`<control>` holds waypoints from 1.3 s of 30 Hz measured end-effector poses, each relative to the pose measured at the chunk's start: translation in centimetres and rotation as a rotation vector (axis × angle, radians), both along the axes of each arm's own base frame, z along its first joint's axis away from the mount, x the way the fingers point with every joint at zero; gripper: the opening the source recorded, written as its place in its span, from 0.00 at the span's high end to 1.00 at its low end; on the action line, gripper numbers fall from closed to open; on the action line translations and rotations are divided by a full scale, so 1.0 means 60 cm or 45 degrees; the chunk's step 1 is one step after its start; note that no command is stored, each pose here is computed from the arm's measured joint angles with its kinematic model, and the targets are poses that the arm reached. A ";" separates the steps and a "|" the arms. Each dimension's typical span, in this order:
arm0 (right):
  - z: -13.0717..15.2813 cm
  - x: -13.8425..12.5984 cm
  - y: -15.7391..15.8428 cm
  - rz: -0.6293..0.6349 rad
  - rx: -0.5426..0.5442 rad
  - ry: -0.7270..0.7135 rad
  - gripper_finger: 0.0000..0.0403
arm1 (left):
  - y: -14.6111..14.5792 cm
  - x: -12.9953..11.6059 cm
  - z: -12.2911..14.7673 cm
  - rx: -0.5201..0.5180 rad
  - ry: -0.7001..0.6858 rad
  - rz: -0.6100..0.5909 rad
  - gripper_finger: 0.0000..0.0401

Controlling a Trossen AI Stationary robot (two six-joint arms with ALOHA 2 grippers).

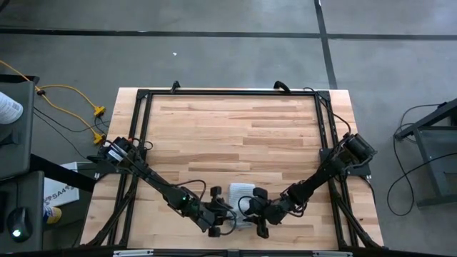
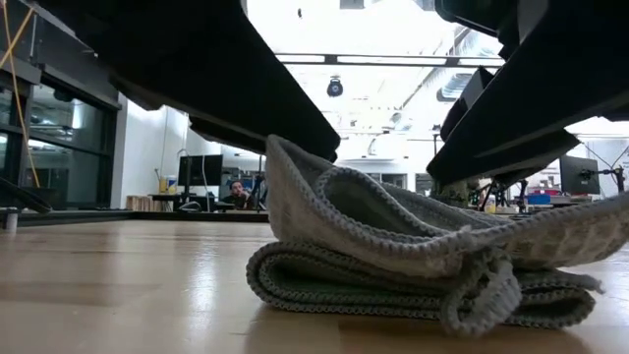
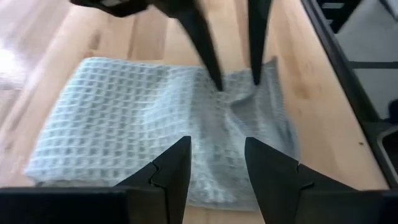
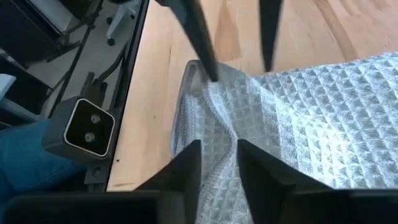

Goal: Fold microfiber towels
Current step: Fold the gray towel

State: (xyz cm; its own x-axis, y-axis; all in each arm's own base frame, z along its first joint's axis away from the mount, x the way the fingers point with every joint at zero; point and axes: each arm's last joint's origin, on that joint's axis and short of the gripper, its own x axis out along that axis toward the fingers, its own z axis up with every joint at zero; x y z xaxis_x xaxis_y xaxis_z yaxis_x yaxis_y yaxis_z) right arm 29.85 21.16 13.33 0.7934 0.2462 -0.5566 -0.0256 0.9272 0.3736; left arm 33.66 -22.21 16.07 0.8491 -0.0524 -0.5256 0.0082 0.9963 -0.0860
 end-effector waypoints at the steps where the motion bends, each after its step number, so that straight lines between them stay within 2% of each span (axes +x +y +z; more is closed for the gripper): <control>1: 0.000 0.000 0.000 0.005 0.005 0.000 0.79 | 0.001 0.000 0.000 0.006 -0.003 0.011 0.62; 8: -0.016 0.004 0.005 0.029 0.009 0.000 0.98 | 0.010 -0.012 0.021 0.021 0.037 0.047 0.62; 14: -0.056 0.015 0.009 0.046 0.040 -0.010 0.99 | 0.012 -0.022 0.035 0.062 0.029 0.096 0.62; 24: -0.043 0.006 0.033 0.113 0.140 -0.071 0.99 | 0.014 -0.027 0.029 0.078 0.075 0.129 0.62; 31: -0.028 0.006 0.035 0.118 0.028 -0.186 0.99 | 0.014 -0.027 0.029 0.084 0.071 0.137 0.62; 39: -0.027 0.025 -0.006 -0.025 -0.127 -0.161 1.00 | 0.015 -0.027 0.029 0.103 0.063 0.151 0.62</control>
